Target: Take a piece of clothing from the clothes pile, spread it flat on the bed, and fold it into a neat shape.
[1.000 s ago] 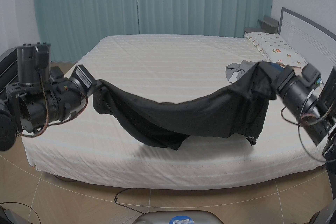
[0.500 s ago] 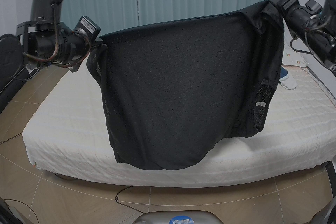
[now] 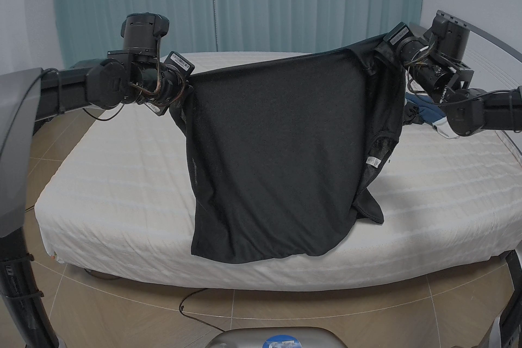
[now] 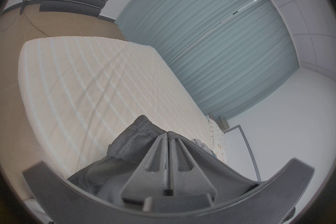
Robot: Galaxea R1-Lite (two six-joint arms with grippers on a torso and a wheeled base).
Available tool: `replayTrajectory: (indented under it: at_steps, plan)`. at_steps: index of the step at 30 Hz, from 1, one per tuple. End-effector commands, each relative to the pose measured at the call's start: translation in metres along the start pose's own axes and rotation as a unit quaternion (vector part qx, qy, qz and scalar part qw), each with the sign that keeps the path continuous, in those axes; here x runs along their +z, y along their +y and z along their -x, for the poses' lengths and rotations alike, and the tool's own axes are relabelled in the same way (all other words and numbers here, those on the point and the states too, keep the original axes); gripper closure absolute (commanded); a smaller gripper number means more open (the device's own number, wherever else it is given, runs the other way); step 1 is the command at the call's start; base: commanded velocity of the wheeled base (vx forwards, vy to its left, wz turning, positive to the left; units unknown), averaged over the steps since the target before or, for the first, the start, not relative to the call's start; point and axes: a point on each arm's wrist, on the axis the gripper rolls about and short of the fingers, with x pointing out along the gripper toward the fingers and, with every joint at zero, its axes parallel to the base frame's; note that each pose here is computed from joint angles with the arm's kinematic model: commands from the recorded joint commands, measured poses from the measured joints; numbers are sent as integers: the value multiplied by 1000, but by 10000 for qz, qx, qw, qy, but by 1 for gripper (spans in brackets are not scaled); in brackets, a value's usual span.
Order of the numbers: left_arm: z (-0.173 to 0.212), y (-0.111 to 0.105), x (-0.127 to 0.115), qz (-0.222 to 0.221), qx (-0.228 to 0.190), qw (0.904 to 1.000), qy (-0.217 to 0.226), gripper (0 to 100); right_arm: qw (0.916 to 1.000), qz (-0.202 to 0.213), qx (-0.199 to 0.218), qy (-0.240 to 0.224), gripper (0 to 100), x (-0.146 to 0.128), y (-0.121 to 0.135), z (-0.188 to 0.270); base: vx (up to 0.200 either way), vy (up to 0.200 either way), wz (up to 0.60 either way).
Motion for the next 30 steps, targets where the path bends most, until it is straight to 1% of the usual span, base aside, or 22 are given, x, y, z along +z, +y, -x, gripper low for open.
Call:
replayTrajectory:
  at_steps: [1, 6, 10, 14, 16, 19, 22, 26, 30]
  plan:
    - [-65, 32, -11, 176, 327, 9993, 21, 100, 9992, 77, -350, 148, 100, -43, -42, -37, 0, 0, 0]
    - [-68, 32, -14, 190, 289, 9994, 22, 100, 9987, 51, -477, 182, 100, -47, -54, -41, 0, 0, 0]
    - [-67, 32, -17, 287, 364, 9989, 79, 100, 9982, -12, -551, 252, 100, -52, -59, -40, 0, 0, 0]
    - [-67, 42, -24, 248, 628, 9973, 273, 100, 9975, -70, -614, 332, 100, -56, -62, -37, 0, 0, 0]
    - [-66, 42, -25, 241, 693, 9967, 355, 100, 9975, -76, -612, 353, 100, -58, -62, -37, 0, 0, 0]
    - [-66, 41, -26, 239, 683, 9967, 357, 100, 9972, -73, -629, 408, 100, -62, -63, -36, 200, -200, 0]
    - [-66, 40, -29, 210, 672, 9967, 402, 100, 9964, -47, -690, 492, 100, -71, -67, -37, 200, 0, 0]
    - [-66, 40, -28, 203, 665, 9968, 399, 100, 9963, -43, -694, 508, 100, -72, -68, -37, 200, 0, 0]
    - [-67, 37, -26, 233, 546, 9974, 408, 100, 9966, -52, -681, 470, 100, -77, -71, -39, 200, 0, 0]
